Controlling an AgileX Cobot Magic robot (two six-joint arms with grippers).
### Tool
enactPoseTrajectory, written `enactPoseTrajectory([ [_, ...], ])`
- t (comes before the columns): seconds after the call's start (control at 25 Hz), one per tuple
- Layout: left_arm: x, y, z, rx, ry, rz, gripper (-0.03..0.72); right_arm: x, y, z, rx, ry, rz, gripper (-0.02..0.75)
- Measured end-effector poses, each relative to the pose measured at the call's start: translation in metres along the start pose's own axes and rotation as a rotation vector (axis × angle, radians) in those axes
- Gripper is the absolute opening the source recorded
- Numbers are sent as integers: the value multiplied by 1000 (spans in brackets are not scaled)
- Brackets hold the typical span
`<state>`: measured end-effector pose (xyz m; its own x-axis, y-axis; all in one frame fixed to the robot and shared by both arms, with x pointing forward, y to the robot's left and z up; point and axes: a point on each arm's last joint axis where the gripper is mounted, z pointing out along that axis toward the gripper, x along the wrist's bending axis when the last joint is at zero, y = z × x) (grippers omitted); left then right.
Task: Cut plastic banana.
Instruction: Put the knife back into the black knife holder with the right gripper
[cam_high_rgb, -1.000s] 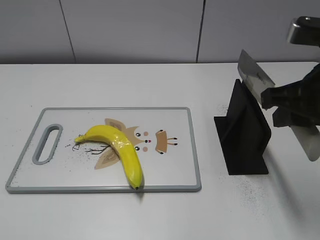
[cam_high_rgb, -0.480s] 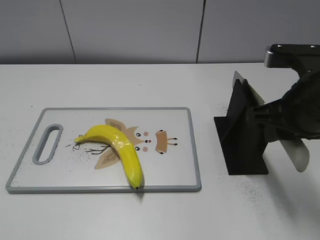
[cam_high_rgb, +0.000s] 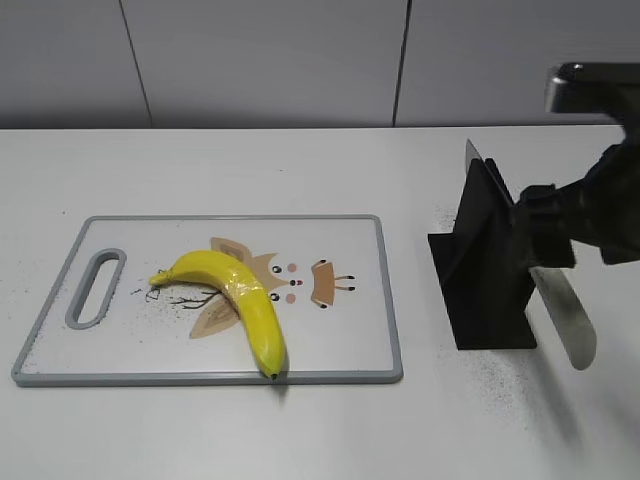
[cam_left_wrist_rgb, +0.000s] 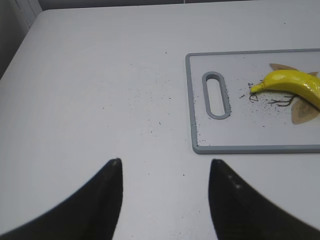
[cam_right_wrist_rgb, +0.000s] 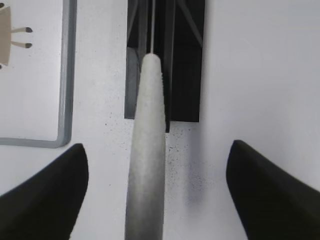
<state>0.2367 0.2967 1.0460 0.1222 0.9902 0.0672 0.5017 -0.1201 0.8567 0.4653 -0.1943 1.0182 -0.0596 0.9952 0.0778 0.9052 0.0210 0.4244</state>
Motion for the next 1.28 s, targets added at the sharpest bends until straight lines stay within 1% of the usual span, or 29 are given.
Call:
enactPoseTrajectory([
  [0.16,0,0,0,0,0,0,513,-7,-9,-46,-86,52,-89,655],
  [0.24,0,0,0,0,0,0,512,-13,-22,-72,-124,93,-141,651],
  [0.4,0,0,0,0,0,0,512,-29,-62,-107,-217,163,-231,627],
  [0.64,0,0,0,0,0,0,510,-60,-126,-139,-411,206,-273,585],
  [0.8,0,0,0,1,0,0,508,-78,-158,-150,-523,195,-278,582],
  [0.92,0,0,0,2,-1,-1,508,-87,-176,-147,-567,190,-276,582],
  [1.08,0,-1,1,3,-3,-2,508,-91,-189,-137,-595,196,-274,581],
  [1.28,0,-2,2,8,-5,-2,508,-92,-190,-136,-601,195,-276,581],
])
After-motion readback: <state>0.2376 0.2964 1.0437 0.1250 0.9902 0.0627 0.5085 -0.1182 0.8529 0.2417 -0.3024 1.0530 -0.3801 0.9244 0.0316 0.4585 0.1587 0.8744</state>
